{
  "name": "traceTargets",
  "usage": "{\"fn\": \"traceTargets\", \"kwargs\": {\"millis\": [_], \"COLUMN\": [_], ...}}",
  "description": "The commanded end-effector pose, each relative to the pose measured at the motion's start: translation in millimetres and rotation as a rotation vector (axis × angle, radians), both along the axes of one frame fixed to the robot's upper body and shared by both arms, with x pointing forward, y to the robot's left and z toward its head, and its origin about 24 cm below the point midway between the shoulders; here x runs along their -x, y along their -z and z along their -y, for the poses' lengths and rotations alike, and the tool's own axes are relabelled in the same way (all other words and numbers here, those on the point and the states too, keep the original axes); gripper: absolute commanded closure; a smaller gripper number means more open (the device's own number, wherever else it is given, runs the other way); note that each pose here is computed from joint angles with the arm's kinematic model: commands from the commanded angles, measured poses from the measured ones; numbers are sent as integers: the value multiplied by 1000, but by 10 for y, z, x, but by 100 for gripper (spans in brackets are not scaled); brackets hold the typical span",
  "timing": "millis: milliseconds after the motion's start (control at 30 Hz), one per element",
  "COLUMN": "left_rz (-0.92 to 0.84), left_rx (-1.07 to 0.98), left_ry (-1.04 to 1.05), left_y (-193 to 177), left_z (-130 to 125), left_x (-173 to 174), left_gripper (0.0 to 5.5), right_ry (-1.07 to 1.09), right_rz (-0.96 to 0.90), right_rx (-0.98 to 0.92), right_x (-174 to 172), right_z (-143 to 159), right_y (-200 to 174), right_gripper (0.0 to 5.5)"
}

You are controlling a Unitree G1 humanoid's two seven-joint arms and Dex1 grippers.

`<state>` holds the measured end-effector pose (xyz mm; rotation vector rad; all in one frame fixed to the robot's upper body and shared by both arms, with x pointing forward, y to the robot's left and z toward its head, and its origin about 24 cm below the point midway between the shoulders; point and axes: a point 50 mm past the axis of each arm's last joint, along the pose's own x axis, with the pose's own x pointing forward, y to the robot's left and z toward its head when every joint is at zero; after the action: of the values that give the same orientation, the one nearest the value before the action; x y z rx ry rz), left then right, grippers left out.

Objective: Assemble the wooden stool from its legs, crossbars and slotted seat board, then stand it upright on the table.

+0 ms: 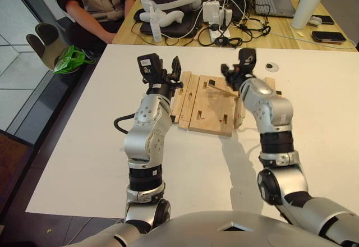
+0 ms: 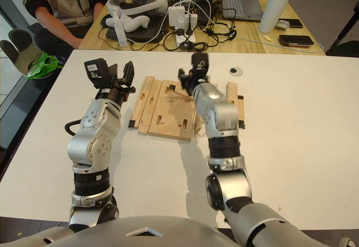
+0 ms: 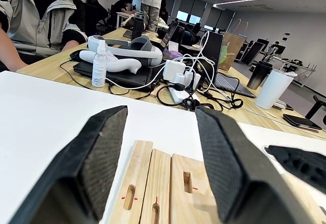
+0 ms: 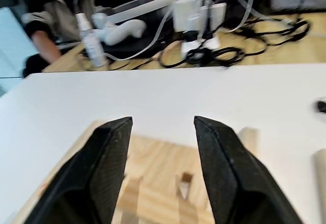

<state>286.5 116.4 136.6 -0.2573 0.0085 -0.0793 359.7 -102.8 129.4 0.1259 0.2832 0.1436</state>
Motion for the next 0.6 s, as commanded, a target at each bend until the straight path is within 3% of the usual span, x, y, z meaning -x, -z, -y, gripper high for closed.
{"fn": "traceTargets", "kwargs": {"millis": [33, 133, 267, 600], "left_rz": [-7, -7, -6, -9], "left_rx": [-2, -5, -9, -9], "left_ry": [11, 19, 26, 30], "left_y": [-3, -7, -9, -1], "left_z": [33, 44, 50, 68], "left_x": [-3, -11, -25, -41], "left_gripper": [303, 303, 303, 303], "right_ry": [192, 286, 315, 377], "right_rz": [-84, -252, -408, -543], "right_rx": [80, 72, -108, -219], "right_x": [-259, -363, -438, -399], "right_z": [181, 253, 265, 475], "right_y": [-93, -23, -3, 239], "right_gripper": [324, 324, 324, 324]}}
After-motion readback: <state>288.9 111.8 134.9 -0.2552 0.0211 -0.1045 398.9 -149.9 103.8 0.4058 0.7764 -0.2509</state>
